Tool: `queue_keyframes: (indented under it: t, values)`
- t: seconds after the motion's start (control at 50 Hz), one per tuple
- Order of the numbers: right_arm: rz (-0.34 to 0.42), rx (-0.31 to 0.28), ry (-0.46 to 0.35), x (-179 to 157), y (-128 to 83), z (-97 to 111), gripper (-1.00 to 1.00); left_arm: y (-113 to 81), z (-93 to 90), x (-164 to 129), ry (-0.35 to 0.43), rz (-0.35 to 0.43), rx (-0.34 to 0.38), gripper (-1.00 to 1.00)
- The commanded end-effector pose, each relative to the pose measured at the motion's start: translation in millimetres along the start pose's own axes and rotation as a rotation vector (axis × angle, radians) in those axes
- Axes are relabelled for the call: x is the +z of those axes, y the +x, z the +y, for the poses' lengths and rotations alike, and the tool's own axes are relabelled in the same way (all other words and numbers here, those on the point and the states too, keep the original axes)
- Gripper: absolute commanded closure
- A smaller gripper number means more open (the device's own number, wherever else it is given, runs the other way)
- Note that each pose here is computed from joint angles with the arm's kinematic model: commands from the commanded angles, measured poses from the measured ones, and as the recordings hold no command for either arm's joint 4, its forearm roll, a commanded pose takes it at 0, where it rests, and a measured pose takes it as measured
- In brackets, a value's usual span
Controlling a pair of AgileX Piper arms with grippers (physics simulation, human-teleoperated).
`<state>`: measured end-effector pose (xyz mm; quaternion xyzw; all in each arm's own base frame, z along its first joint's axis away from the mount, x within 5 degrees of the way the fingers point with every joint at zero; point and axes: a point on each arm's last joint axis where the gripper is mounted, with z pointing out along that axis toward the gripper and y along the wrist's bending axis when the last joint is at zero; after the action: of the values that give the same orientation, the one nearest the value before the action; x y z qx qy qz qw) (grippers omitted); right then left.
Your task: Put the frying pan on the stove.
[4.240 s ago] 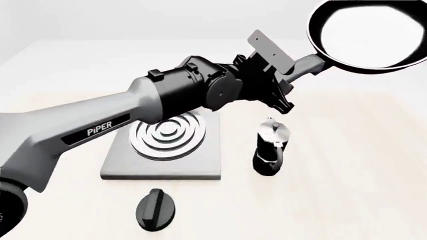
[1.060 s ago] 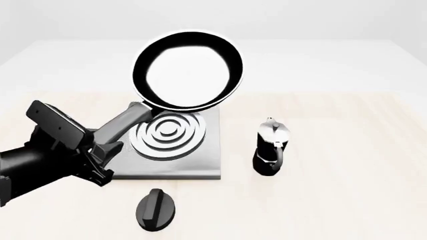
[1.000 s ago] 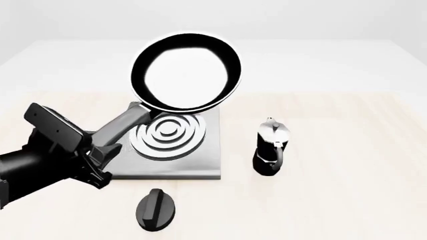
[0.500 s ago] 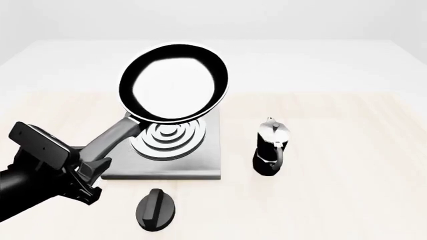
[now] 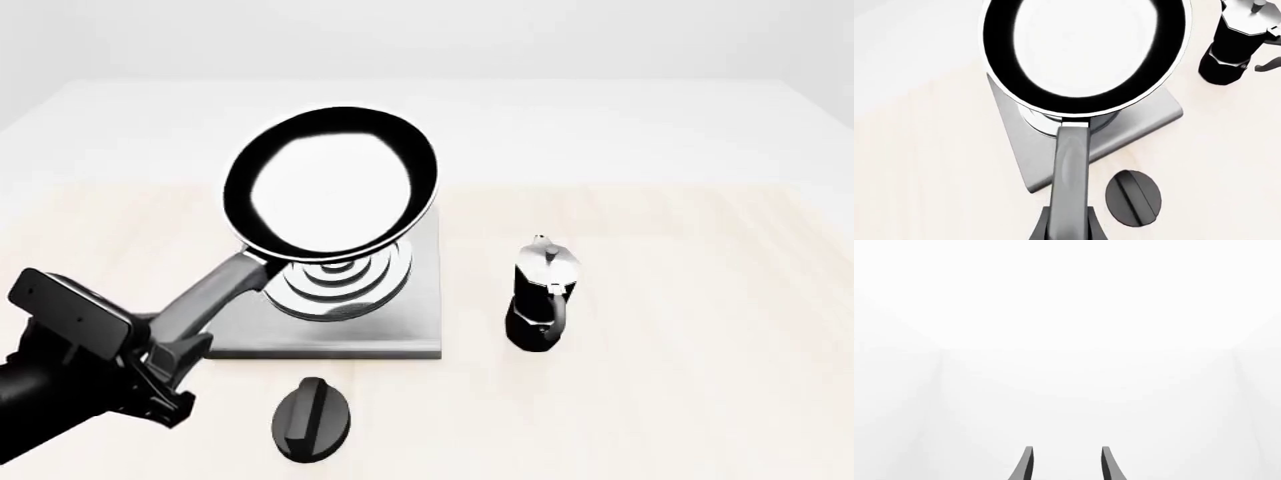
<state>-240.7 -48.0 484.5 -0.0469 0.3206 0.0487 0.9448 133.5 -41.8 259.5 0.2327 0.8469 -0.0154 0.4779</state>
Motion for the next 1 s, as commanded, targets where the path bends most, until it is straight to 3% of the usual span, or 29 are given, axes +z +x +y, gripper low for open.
queue_keyframes:
  t: [0.02,1.0]
  values:
    - [0.005,-0.005,-0.006,2,3,-2,-1.00,-0.5,0.3,-3,-0.005,-0.030,-0.016,1.00]
    - [0.034,-0.015,-0.017,13,19,-3,-1.00,17.2,0.2,32,-0.015,0.023,-0.056,1.00]
